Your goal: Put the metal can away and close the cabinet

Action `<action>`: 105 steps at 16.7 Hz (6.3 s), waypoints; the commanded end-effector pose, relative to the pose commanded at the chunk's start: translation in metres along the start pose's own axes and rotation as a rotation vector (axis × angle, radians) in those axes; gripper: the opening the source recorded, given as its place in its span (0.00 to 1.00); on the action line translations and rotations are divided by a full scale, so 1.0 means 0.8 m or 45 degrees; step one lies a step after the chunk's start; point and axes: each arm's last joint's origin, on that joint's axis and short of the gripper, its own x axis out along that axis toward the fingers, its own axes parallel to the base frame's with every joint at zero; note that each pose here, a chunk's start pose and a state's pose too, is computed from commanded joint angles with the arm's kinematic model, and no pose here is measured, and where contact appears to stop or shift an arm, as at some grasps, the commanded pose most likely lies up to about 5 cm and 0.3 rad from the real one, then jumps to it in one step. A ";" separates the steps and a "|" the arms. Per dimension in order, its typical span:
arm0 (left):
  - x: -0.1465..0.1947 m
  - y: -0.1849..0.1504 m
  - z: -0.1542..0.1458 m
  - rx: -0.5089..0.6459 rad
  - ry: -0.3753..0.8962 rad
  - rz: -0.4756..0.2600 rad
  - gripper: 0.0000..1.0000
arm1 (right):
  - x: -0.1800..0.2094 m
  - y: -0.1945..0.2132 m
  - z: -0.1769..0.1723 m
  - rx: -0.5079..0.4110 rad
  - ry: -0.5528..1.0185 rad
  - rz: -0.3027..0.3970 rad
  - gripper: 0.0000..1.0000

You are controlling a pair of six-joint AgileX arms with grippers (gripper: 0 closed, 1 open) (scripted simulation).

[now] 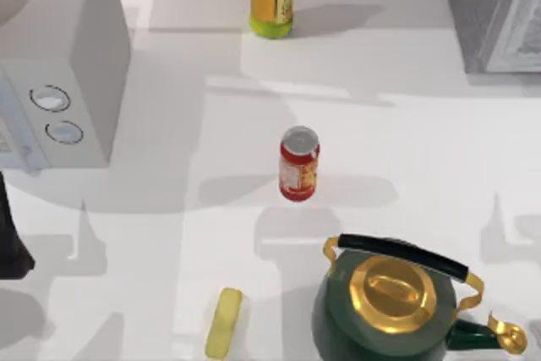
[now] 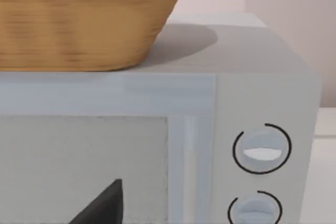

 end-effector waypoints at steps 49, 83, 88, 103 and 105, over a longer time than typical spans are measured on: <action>0.000 0.000 0.000 0.000 0.000 0.000 1.00 | 0.260 0.344 -0.116 -0.056 0.869 -0.106 0.47; 0.000 0.000 0.000 0.000 0.000 0.000 1.00 | 0.238 0.361 0.069 -0.056 0.870 -0.099 0.00; 0.000 0.000 0.000 0.000 0.000 0.000 1.00 | 0.238 0.323 0.078 -0.073 0.862 -0.126 0.00; 0.000 0.000 0.000 0.000 0.000 0.000 1.00 | 0.005 0.011 0.059 0.086 0.076 -0.068 0.00; 0.000 0.000 0.000 0.000 0.000 0.000 1.00 | -0.005 -0.002 0.020 0.033 -0.007 -0.066 0.00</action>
